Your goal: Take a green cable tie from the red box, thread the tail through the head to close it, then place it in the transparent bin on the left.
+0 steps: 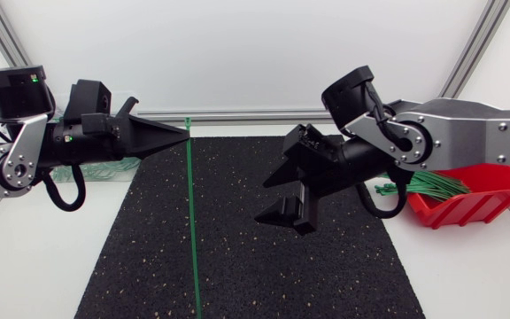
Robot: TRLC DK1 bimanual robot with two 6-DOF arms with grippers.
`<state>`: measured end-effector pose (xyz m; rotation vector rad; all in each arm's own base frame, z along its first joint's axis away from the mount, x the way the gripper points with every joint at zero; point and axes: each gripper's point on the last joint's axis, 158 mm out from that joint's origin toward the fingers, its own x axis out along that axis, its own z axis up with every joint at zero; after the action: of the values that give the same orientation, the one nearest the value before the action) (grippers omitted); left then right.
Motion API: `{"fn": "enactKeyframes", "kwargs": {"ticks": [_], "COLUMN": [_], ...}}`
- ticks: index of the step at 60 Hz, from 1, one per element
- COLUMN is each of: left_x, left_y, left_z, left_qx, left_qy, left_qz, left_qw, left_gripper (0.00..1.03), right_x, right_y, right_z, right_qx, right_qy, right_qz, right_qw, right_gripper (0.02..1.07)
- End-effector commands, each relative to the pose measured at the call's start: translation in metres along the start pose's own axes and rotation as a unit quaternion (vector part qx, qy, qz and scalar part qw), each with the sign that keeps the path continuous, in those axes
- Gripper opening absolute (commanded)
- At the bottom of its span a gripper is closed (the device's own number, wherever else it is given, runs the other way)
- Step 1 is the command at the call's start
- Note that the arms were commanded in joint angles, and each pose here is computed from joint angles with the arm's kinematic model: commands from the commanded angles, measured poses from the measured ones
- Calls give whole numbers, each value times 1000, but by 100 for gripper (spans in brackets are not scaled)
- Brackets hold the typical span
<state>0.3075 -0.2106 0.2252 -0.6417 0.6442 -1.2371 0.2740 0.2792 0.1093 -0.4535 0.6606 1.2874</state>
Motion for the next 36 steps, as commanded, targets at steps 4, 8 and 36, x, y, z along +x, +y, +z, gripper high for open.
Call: {"fn": "enactKeyframes", "kwargs": {"ticks": [4,8,36], "left_x": [2,3,-2], "left_y": [10,12,19], "left_z": [-3,-5,2], "left_qx": [-28,-36,-83], "left_qy": [20,25,35], "left_qz": [-17,-22,-44], "left_qw": [999,999,995], "left_gripper": [4,4,4], "right_x": [10,11,5], "right_y": [-2,2,-38], "right_z": [8,6,44], "right_qx": [-74,-130,-377], "right_qy": [-6,-7,-38], "right_qz": [-42,-45,-211], "right_qw": [996,990,901], "right_gripper": [103,103,103]}}
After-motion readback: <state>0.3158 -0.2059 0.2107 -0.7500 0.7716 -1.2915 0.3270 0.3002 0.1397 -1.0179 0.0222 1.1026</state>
